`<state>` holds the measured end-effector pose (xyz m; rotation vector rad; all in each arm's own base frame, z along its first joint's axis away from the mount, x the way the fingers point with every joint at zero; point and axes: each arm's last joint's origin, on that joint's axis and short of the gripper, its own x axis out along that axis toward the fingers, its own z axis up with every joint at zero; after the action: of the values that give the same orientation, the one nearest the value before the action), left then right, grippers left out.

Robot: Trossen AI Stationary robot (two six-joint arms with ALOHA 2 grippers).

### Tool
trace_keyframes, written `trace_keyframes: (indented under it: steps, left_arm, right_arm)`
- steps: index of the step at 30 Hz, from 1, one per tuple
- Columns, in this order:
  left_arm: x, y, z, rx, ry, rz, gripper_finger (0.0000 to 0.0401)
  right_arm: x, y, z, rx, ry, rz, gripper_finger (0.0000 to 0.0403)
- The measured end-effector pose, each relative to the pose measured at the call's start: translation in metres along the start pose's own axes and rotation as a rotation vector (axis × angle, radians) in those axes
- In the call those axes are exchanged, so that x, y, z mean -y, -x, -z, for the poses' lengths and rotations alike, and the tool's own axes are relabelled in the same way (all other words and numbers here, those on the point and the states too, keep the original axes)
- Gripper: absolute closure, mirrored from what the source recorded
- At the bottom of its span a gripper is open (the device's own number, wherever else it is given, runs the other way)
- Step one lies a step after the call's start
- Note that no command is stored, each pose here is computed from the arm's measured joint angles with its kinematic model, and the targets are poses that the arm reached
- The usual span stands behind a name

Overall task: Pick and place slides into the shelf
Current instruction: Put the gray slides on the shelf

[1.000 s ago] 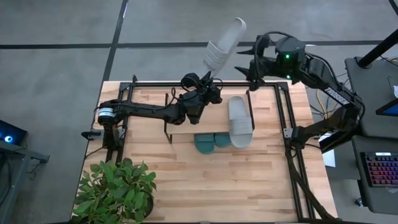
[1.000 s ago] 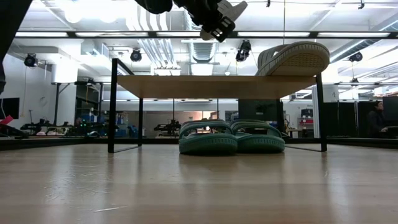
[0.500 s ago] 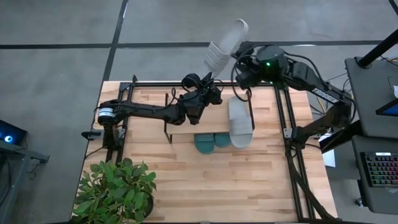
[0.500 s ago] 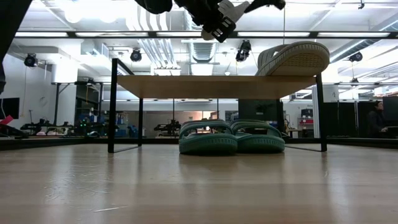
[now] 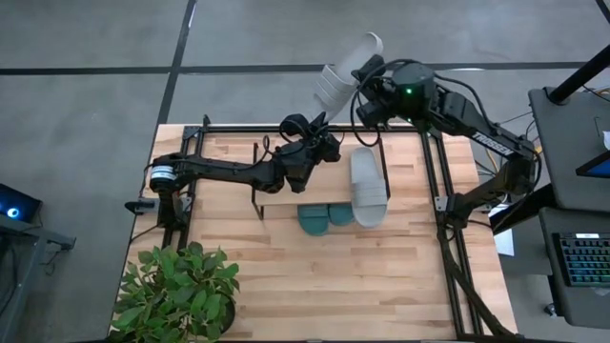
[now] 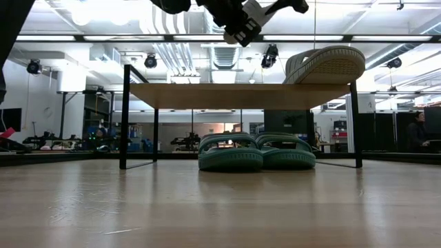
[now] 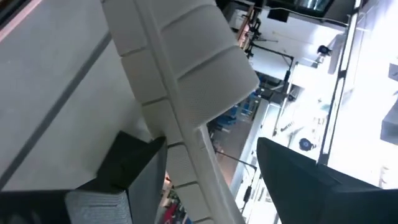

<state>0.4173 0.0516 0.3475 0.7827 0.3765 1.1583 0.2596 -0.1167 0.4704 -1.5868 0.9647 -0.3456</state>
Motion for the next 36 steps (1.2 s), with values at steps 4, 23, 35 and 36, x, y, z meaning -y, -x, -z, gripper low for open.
trace_keyframes:
  steps: [4, 23, 35, 36]
  left_arm:
    - [-0.0005, 0.0004, 0.0000, -0.001, -0.005, 0.000, 0.0384]
    - [-0.0008, 0.0069, -0.0056, 0.082, 0.008, 0.047, 0.0384]
    - [-0.0021, 0.0075, -0.0062, 0.088, 0.003, 0.049, 0.0371]
    - [-0.0027, 0.0076, -0.0063, 0.090, -0.006, 0.048, 0.0366]
  right_arm:
    - [-0.0035, -0.0012, 0.0027, -0.017, -0.018, -0.033, 0.0165]
    - [-0.0048, 0.0000, 0.0069, -0.055, -0.148, -0.043, 0.0202]
    - [-0.0095, 0.0001, 0.0065, -0.059, -0.178, -0.085, 0.0342]
    - [-0.0093, 0.0011, 0.0071, -0.062, -0.188, -0.083, 0.0342]
